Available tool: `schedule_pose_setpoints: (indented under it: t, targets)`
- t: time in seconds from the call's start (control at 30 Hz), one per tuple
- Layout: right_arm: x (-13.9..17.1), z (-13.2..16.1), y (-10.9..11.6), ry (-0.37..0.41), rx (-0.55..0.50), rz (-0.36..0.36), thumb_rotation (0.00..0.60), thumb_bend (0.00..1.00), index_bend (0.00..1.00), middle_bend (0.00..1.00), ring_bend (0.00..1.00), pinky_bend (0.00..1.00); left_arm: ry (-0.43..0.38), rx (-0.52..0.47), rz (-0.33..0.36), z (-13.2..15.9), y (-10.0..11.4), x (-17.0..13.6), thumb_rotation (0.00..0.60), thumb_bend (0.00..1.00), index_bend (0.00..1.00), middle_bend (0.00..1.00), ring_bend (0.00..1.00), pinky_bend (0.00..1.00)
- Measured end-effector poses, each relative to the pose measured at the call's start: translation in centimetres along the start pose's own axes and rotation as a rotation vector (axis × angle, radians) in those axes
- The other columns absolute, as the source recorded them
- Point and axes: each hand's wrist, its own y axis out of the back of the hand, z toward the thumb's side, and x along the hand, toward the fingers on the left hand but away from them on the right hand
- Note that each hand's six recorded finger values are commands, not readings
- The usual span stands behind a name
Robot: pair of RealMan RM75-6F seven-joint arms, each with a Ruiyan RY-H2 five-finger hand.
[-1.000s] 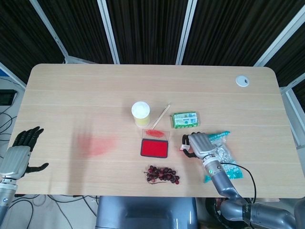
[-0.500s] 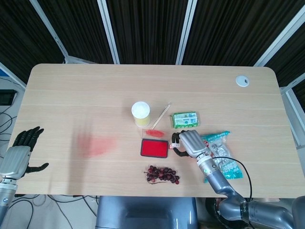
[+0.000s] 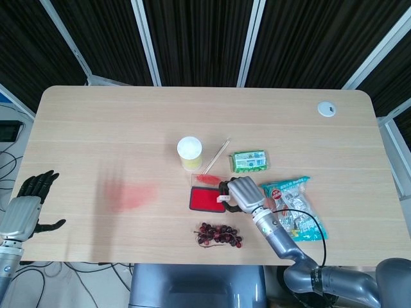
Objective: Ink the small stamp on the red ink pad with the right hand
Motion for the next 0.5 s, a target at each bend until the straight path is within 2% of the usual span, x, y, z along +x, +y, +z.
schedule_pose_setpoints:
  t: [0.27, 0.5]
  targets:
    - [-1.4, 1.3, -0.8, 0.004, -0.016, -0.003, 0.6, 0.64, 0.78, 0.63, 0.49, 0.56, 0.001, -0.006, -0.004, 0.0, 0.0, 0.0, 0.6, 0.05, 0.0, 0.0, 0.0, 0.0]
    - [-2.2, 1.2, -1.6, -0.019, -0.015, -0.007, 0.6, 0.65, 0.78, 0.63, 0.49, 0.56, 0.001, -0.011, -0.008, 0.0, 0.0, 0.0, 0.6, 0.05, 0.0, 0.0, 0.0, 0.0]
